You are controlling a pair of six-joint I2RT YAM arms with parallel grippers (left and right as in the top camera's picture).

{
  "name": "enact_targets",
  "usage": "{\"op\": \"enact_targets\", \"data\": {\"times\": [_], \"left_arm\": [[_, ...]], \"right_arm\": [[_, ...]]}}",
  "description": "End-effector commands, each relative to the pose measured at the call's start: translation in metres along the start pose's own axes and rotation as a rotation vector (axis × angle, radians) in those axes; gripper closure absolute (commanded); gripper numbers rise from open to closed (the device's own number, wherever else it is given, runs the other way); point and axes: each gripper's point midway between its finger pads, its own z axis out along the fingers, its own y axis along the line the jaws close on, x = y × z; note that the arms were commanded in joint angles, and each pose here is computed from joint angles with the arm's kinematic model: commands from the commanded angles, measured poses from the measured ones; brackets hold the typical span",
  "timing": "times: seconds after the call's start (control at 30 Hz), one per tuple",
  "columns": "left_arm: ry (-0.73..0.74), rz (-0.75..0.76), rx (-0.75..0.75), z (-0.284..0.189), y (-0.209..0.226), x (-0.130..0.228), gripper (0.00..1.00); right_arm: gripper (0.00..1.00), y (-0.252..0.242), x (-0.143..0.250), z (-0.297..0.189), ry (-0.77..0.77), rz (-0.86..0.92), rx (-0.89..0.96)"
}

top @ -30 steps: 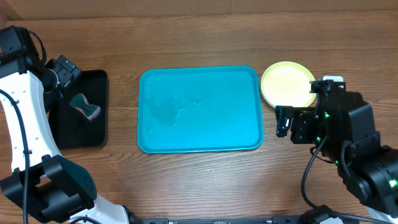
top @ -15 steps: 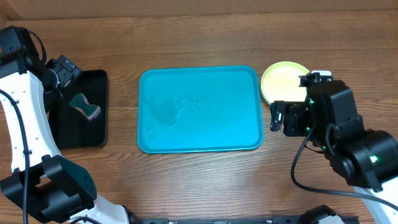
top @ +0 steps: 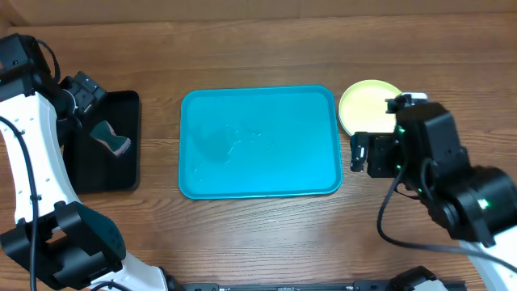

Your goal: Clean dirty plates on tray and stack at the side

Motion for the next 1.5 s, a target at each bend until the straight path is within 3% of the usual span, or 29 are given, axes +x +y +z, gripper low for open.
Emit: {"op": "enact_targets", "data": {"times": [0.0, 0.27, 0.47, 0.73, 1.2, 1.47], "left_arm": [[-0.001, -0.014, 0.007, 0.001, 0.0, -0.004, 0.0], [-0.001, -0.014, 0.007, 0.001, 0.0, -0.004, 0.0], [-0.001, -0.014, 0.007, 0.001, 0.0, -0.004, 0.0], [-0.001, -0.014, 0.007, 0.001, 0.0, -0.004, 0.0], [-0.001, -0.014, 0.007, 0.001, 0.0, -0.004, 0.0], [-0.001, -0.014, 0.007, 0.001, 0.0, -0.004, 0.0]], "right_arm": [[0.0, -0.014, -0.008, -0.013, -0.113, 0.047, -0.008], [0.0, -0.041, 0.005, 0.012, -0.381, 0.17, -0.147], [0.0, -0.053, 0.033, 0.034, -0.599, 0.155, -0.195], [0.0, -0.054, 0.05, 0.029, -0.849, 0.111, -0.258], [0.0, -0.061, 0.062, 0.042, -0.902, 0.084, -0.226], [0.0, -0.075, 0.076, 0.061, -0.827, -0.023, -0.087]]}}
